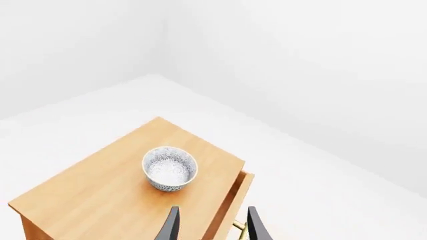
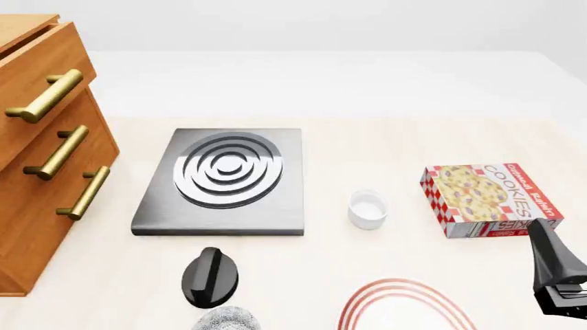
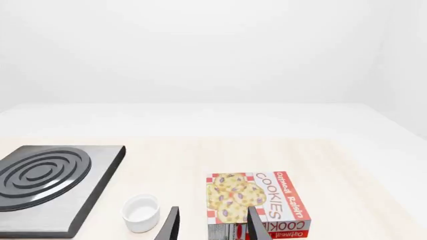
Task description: Pick the akita bowl on the wooden cabinet and place it on the plate.
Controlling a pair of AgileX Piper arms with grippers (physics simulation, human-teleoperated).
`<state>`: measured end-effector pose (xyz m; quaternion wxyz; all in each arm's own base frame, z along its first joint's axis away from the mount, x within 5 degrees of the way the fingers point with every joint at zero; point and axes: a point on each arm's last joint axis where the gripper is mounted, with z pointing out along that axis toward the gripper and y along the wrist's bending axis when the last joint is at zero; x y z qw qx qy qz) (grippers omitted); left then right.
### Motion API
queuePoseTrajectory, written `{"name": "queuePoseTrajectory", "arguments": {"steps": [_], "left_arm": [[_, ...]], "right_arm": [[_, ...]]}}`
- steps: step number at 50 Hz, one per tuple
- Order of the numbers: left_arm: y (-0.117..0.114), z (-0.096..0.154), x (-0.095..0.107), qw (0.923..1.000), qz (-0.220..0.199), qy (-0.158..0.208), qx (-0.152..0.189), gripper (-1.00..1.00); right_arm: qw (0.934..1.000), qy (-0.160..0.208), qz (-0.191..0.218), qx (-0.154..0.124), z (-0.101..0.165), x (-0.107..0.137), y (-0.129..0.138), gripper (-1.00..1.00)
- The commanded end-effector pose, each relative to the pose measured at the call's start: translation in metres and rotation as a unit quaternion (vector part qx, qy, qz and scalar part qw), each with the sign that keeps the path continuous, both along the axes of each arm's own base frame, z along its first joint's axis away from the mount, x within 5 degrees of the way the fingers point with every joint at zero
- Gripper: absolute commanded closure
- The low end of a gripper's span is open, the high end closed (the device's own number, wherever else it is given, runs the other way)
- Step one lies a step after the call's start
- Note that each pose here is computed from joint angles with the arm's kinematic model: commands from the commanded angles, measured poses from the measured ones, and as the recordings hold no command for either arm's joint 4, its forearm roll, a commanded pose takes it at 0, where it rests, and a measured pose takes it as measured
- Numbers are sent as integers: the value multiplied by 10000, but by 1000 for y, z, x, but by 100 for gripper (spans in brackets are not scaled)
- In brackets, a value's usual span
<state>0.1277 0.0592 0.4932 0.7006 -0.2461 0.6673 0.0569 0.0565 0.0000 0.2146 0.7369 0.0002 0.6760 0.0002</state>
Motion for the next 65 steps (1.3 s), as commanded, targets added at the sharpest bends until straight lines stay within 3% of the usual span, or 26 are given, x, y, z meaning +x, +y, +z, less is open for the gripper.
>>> {"name": "queuePoseTrajectory", "arguments": {"steps": [1,5,6,25,46,65], "left_arm": [[13,-3,9,9996,260,25,-80,-100],[20,-3,13,9992,393,13,-117,-100],[36,-9,26,9978,614,39,-242,-100],[51,-11,35,9959,819,96,-369,-100],[76,-28,50,9909,1117,196,-730,-100],[91,-38,68,9892,1143,291,-867,-100]], "right_arm": [[10000,1,0,-1,0,0,0,-100],[10000,1,-1,1,0,0,0,-100],[10000,1,-1,-1,0,0,0,-100],[10000,0,-1,-1,0,0,0,-100],[10000,2,0,0,0,0,0,-100],[10000,0,-1,0,0,0,0,-100]]}}
